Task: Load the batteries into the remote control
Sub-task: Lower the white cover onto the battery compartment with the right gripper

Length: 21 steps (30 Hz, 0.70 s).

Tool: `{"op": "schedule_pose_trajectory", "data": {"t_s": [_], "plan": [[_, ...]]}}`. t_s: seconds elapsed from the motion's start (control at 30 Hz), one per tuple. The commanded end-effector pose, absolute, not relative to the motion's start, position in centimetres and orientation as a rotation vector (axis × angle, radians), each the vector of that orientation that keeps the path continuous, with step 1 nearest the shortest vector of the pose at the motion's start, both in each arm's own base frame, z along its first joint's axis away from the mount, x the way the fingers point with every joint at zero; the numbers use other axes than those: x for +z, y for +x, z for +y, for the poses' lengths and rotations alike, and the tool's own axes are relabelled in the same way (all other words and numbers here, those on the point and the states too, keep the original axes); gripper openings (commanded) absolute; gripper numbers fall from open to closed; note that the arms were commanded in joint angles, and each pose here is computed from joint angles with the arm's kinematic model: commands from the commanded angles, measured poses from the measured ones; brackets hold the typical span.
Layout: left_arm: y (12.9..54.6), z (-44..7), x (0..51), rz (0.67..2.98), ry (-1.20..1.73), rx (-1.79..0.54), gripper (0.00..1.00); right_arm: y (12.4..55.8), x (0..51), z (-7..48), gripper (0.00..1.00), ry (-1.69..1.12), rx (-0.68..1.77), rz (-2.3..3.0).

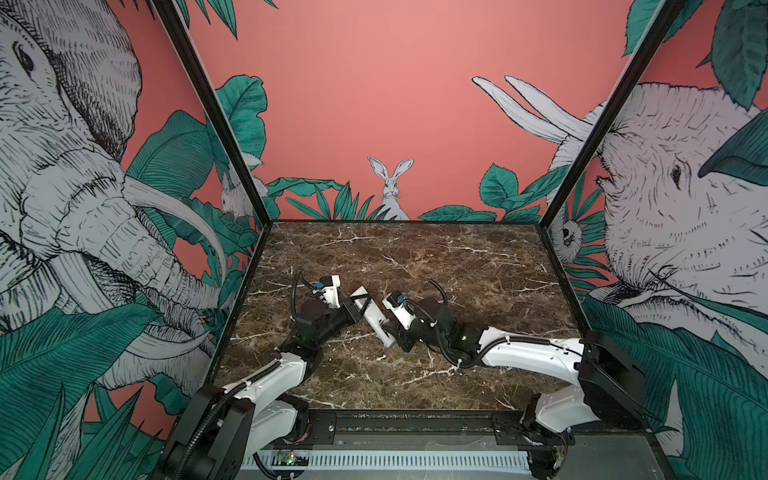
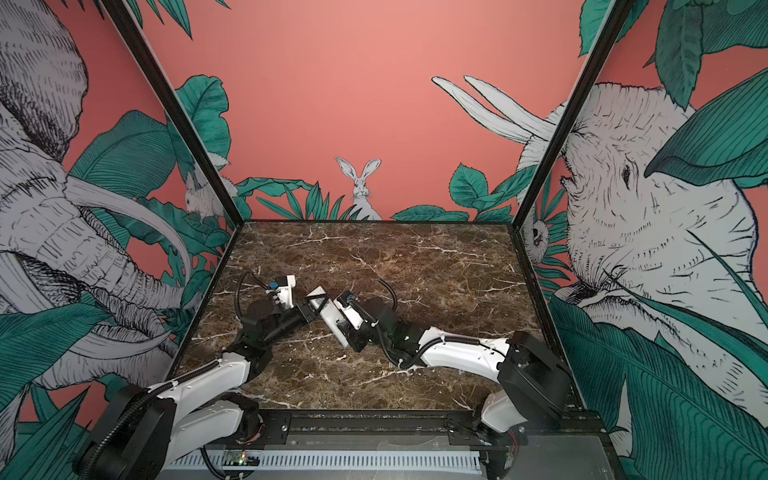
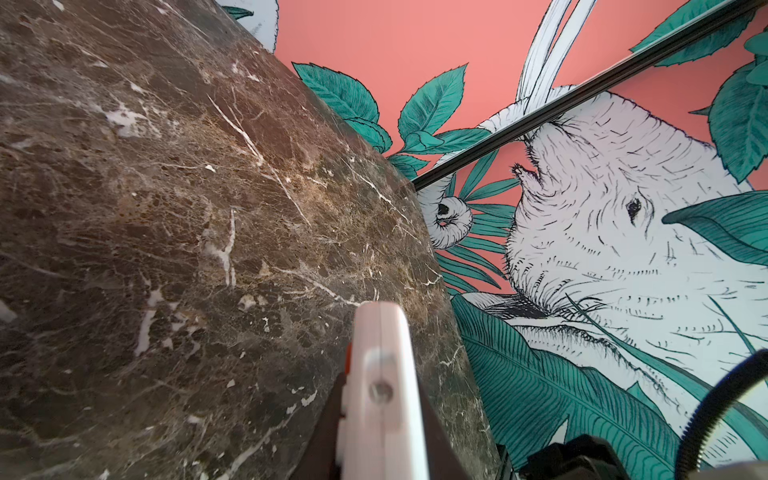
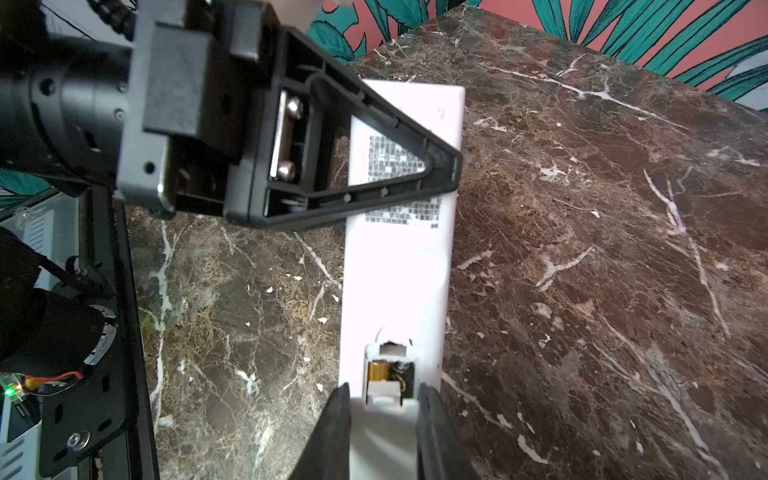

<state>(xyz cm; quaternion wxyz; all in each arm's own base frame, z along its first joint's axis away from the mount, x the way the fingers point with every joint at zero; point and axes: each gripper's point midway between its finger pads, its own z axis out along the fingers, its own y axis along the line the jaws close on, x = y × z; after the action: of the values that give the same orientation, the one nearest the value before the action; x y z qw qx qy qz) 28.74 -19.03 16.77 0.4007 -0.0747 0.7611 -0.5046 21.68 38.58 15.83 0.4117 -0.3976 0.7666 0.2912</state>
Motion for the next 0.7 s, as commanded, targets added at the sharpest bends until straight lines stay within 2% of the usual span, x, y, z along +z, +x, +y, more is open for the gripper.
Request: {"op": "schedule_pose_trajectory", "data": {"t_s": [0.0, 0.67], "plan": [[28.53, -18.98, 18.29, 1.858, -0.166, -1.306, 0.00, 22.13, 17.55, 39.74, 0.10, -0.987, 0.746, 1.866], [28.41, -18.89, 18.44, 1.851, -0.168, -1.309, 0.00, 22.39, 17.00, 40.14, 0.09, -0.987, 0.747, 1.872]]}}
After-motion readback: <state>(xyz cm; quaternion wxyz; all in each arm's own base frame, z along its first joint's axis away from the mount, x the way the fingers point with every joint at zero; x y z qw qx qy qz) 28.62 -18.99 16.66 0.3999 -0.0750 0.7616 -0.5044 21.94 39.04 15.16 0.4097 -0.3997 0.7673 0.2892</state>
